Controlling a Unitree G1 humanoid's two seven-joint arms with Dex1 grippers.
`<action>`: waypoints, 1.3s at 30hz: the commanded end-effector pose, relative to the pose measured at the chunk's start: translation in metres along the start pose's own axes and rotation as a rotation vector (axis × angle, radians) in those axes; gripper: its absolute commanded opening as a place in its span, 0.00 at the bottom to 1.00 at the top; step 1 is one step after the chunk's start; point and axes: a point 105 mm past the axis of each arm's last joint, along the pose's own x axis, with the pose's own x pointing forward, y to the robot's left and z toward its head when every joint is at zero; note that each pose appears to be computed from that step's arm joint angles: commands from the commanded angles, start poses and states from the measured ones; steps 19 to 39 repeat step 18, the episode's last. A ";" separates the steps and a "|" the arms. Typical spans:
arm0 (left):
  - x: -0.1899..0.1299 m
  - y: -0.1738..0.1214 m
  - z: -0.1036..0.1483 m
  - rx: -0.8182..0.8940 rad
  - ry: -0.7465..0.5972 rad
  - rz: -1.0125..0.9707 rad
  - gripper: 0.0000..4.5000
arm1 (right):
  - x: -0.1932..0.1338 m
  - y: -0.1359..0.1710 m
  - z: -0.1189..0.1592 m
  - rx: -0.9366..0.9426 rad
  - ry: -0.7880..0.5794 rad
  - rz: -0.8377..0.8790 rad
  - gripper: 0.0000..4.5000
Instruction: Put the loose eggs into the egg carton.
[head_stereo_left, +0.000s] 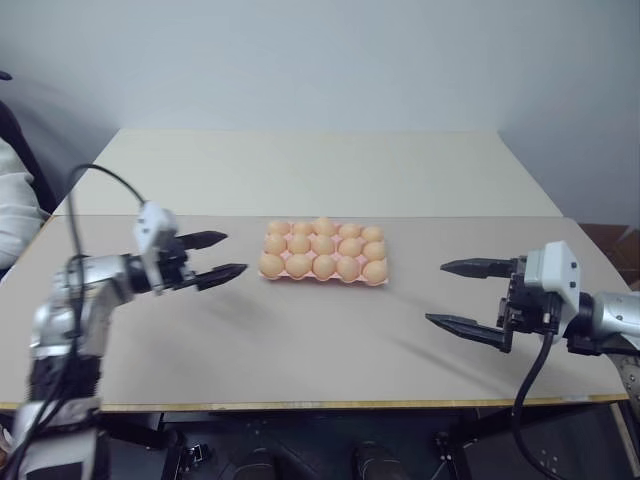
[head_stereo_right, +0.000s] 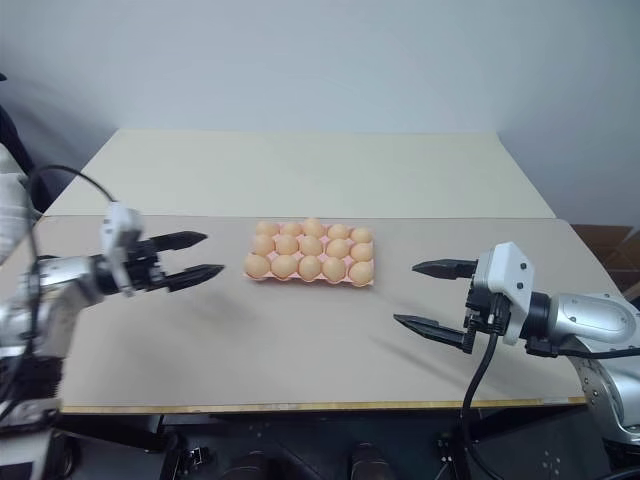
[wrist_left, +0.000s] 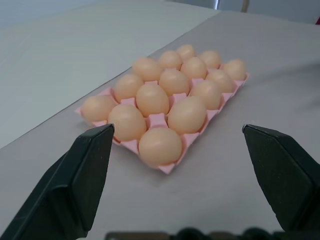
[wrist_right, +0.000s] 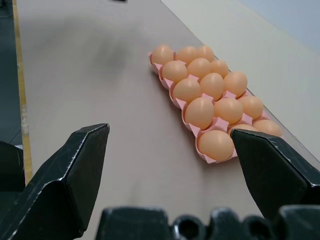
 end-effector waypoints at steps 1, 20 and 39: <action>-0.034 -0.018 0.015 0.031 0.030 0.021 0.99 | -0.002 0.001 0.011 -0.031 -0.038 0.004 1.00; -0.079 -0.055 0.011 0.003 0.067 0.203 0.99 | 0.011 -0.017 0.000 -0.020 -0.020 0.096 1.00; -0.079 -0.055 0.011 0.003 0.067 0.203 0.99 | 0.011 -0.017 0.000 -0.020 -0.020 0.096 1.00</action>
